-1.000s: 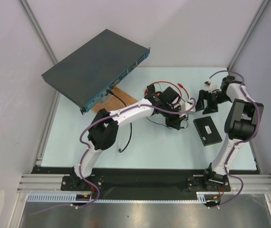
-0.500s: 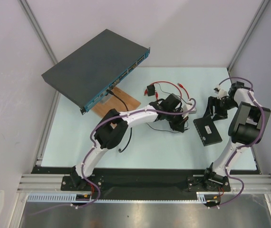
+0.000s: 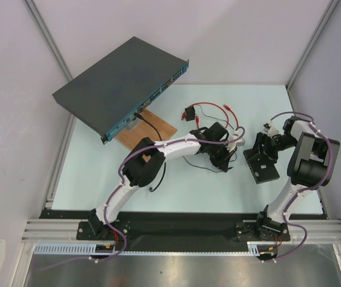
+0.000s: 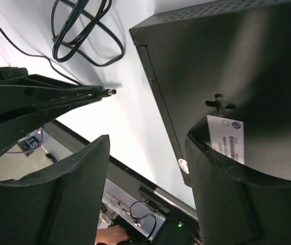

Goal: Insert the plug into the switch port

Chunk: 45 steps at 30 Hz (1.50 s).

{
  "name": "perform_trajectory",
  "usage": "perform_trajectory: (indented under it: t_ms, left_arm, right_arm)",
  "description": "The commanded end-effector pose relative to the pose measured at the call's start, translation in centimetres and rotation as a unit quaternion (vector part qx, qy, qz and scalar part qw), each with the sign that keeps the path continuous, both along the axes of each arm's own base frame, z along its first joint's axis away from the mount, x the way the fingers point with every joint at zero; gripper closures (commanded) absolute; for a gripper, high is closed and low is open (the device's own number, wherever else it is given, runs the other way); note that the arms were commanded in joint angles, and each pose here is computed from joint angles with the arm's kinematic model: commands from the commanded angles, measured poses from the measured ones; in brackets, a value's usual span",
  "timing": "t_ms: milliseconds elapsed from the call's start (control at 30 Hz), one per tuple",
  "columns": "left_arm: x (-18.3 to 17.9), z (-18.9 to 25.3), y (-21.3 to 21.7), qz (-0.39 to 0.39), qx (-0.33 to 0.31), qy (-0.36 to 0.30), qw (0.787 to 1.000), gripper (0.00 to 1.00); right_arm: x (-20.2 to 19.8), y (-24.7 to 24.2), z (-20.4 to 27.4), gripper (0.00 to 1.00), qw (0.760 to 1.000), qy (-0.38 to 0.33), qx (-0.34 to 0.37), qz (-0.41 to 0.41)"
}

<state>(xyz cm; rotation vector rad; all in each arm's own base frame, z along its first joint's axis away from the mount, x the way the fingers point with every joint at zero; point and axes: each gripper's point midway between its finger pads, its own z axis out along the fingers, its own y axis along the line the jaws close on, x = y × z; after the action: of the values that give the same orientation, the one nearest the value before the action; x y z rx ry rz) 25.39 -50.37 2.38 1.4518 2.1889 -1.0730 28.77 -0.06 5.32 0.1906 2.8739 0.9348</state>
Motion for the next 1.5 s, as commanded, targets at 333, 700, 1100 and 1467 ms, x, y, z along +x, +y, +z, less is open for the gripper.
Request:
perform_trajectory:
  t_ms: [333, 700, 1100, 1467]
  left_arm:
    - [-0.2, 1.6, 0.2, -0.019, 0.001, -0.007, 1.0, 1.0]
    - [0.5, 2.1, 0.6, -0.007, 0.002, -0.013, 1.0, 1.0]
    - [0.9, 2.2, 1.5, -0.007, 0.015, -0.019, 1.0, 1.0]
    - [3.2, 1.3, 5.4, 0.053, 0.044, 0.0, 0.998, 1.0]
  right_arm:
    - [2.2, -7.8, 5.4, 0.24, 0.972, -0.136, -0.171, 0.089]
    - [2.5, -8.4, 0.8, 0.27, 0.982, -0.045, -0.167, 0.079]
    - [1.1, -1.3, -2.6, 0.6, 0.982, -0.036, -0.112, 0.148]
    - [-2.5, 4.2, -3.4, 0.63, 0.97, -0.036, -0.1, 0.217]
